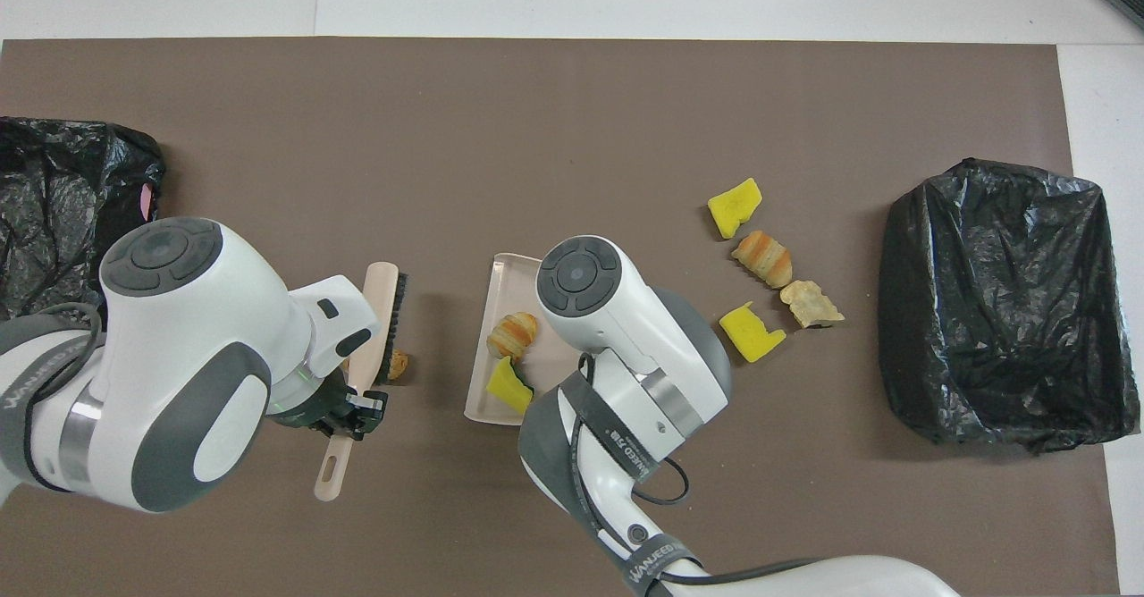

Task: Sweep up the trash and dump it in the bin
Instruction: 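Sweep the bread pieces into the dustpan with the left gripper's brush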

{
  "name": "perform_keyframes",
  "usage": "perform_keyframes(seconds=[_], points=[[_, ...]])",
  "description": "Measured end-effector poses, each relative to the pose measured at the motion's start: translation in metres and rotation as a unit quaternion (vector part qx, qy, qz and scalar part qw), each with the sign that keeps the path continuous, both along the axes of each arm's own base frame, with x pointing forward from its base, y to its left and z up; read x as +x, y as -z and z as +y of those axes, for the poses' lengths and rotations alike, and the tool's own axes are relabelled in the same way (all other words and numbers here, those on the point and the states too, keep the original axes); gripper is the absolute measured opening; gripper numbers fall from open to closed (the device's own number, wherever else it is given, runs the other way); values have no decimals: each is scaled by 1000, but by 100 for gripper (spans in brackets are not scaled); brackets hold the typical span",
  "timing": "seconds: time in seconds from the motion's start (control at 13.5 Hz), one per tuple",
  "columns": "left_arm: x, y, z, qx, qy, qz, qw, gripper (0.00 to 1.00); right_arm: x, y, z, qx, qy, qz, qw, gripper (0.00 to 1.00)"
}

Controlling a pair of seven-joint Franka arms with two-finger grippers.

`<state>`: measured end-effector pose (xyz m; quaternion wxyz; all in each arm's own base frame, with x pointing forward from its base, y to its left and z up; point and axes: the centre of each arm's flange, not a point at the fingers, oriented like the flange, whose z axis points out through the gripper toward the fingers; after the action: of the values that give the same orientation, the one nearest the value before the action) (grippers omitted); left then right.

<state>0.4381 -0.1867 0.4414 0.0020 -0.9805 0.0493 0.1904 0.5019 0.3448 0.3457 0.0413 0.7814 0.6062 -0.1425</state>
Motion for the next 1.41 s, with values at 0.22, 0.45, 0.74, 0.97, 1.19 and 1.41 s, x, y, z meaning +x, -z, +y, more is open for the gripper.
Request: perform_keyframes(seconds=[0.22,0.45,0.74,0.97,1.19,1.41], points=[[-18,17,24,72,-64,-1,995,26,0,0,0,0,0,0,1000,33],[-36,33,39,93,-132,-43,986,26,0,1,0,0,1,0,1000,33],[-60,67,31,107,-156,-62,980,26,0,1,-1,-1,1,0,1000,33],[-63,86,-5,92,-134,-87,983,26,0,1,-1,-1,2,1,1000,33],[-65,99,-39,84,-110,-92,986,26,0,1,-1,-1,2,1,1000,33],[-69,95,-60,78,-91,-97,988,26,1,1,-2,-1,3,1,1000,33]])
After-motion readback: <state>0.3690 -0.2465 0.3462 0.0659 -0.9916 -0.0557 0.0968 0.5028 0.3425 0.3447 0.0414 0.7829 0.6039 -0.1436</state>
